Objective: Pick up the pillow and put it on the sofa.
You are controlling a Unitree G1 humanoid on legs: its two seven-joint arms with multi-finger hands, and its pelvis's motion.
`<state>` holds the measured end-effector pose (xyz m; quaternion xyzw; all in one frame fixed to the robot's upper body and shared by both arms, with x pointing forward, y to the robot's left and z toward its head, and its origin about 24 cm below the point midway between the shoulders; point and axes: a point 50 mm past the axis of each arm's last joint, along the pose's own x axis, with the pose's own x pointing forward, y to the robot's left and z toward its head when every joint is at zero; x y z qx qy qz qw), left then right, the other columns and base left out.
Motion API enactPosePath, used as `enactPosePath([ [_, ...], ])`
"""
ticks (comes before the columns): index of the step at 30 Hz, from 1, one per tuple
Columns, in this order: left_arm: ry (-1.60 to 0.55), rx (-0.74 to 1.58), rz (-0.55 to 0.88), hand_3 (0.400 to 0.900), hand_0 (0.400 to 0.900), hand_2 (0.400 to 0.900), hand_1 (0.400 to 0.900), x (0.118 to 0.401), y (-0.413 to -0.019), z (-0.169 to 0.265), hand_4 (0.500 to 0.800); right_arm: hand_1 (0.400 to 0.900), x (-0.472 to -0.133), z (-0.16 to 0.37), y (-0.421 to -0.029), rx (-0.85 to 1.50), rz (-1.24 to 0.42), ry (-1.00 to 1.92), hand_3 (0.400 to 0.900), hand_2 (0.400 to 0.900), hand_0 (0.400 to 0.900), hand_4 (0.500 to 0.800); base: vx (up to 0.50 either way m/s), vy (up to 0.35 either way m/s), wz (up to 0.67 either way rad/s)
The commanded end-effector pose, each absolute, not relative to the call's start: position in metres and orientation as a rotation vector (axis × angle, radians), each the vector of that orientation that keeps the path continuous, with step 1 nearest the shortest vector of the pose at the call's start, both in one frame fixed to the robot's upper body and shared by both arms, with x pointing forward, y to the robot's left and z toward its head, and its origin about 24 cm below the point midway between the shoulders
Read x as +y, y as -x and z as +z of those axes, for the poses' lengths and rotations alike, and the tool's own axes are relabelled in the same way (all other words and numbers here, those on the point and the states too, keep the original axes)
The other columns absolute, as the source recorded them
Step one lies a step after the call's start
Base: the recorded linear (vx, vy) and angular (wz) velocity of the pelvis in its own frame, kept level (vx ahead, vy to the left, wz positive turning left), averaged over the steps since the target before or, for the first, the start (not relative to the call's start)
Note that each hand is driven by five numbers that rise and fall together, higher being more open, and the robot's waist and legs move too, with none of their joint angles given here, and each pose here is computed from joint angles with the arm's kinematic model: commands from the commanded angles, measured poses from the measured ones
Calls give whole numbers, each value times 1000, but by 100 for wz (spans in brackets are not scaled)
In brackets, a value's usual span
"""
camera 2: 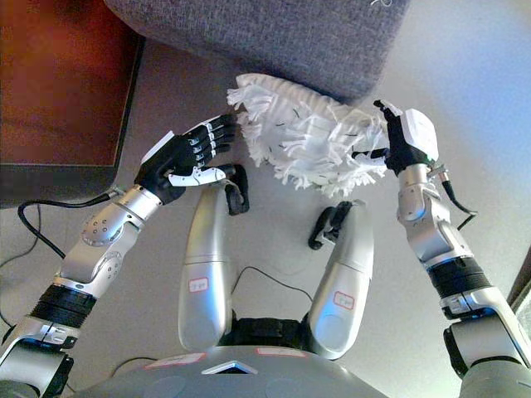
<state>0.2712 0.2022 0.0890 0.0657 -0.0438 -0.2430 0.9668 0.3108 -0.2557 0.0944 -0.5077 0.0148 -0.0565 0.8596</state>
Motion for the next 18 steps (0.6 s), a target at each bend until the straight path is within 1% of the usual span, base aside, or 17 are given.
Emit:
enactPosePath([
  [1,-102,-305,-611,900,900,900,900,182,-264,129,800,900,-277,134,-323,-25,-200,1098,900,900,900,800,9,-29,13],
  [12,-94,-286,-655,900,900,900,900,180,-264,131,800,900,-289,153,-340,46,-203,1143,900,900,900,800,27,-12,10],
  [18,-86,-292,-685,900,900,900,900,177,-266,135,800,900,-300,164,-349,92,-243,1172,900,900,900,800,9,-6,13],
])
